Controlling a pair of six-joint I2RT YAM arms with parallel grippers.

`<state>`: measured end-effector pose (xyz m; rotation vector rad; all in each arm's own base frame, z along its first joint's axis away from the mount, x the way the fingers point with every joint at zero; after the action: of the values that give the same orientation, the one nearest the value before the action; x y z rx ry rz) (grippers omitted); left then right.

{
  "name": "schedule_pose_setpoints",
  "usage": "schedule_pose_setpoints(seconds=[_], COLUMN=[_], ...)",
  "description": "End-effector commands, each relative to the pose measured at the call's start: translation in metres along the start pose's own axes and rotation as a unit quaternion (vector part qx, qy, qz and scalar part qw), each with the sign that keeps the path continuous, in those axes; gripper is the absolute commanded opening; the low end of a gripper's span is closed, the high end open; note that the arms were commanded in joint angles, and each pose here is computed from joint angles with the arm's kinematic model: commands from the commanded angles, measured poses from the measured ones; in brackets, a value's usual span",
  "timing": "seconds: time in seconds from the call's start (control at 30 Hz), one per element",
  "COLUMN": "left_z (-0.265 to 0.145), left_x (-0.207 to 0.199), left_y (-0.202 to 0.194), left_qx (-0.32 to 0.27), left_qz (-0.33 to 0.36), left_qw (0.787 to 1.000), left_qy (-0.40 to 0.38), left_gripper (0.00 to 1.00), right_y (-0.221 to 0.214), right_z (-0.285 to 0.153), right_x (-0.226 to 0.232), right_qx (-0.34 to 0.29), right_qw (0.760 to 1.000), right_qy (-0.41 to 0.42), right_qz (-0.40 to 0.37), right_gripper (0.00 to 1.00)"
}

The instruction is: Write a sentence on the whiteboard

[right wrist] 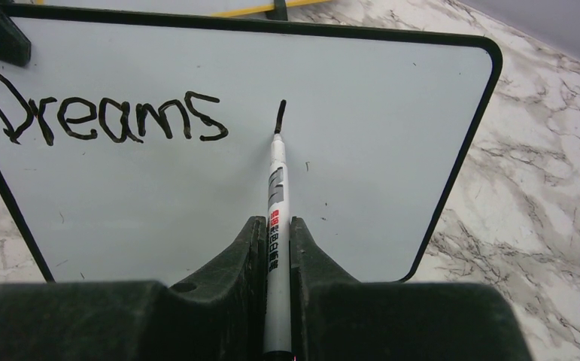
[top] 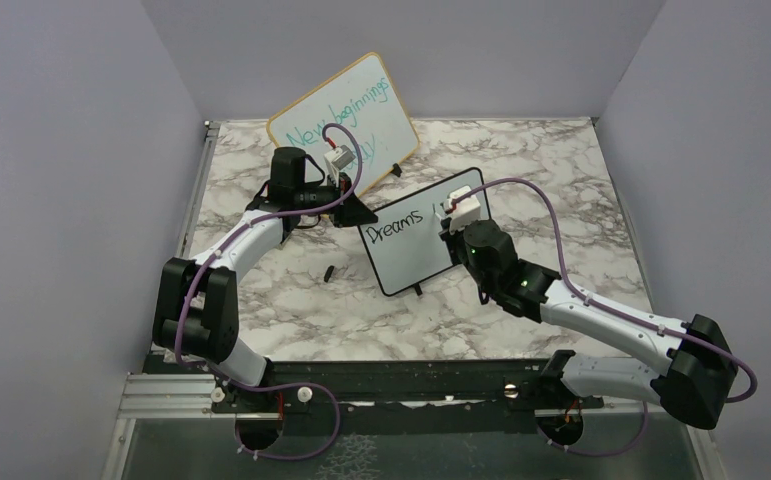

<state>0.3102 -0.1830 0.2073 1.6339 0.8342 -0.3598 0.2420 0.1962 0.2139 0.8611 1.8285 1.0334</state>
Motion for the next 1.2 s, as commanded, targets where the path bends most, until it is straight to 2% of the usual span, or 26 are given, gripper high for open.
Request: schedule_pose_setpoints(seconds=[0.0, 0.77, 0.97, 1.17], left_z=[-0.002, -0.003, -0.003, -0.003], left_x=[0.001, 0.000, 0.000, 0.001], left_y=[-0.006, -0.005, -0.005, -0.005], left_qx=[0.011, 0.010, 0.010, 0.010], left_qz=[-0.011, -0.009, -0.008, -0.009], left_qw=[1.000, 1.000, 1.000, 1.000], left_qy=[0.012, 0.012, 0.014, 0.016], left_gripper=[0.00, 0.00, 0.00, 0.00], right_y=[0.014, 0.014, 0.009, 0.016], right_z=[-0.001, 0.006, 0.006, 0.001], right_x=[-0.007, -0.017, -0.016, -0.012], right_qx=[-0.030, -0.030, -0.018, -0.039], right_qw=[0.999, 0.998, 0.999, 0.999], right_qy=[-0.018, -0.051, -0.041, -0.014], right_qz=[0.018, 0.024, 0.023, 0.031], right_gripper=[0.00, 0.00, 0.00, 0.00])
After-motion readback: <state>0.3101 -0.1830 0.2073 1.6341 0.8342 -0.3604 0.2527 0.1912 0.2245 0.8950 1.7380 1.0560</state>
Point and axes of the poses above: each gripper's point midway between its finger pads, its own z axis out along the fingers, its own x axis along the line the jaws close on, y = z × x, the point moved 6 cm from there along -z, back along the fingers, and after that the axes turned 9 degrees about -z, right-handed, at the moved point
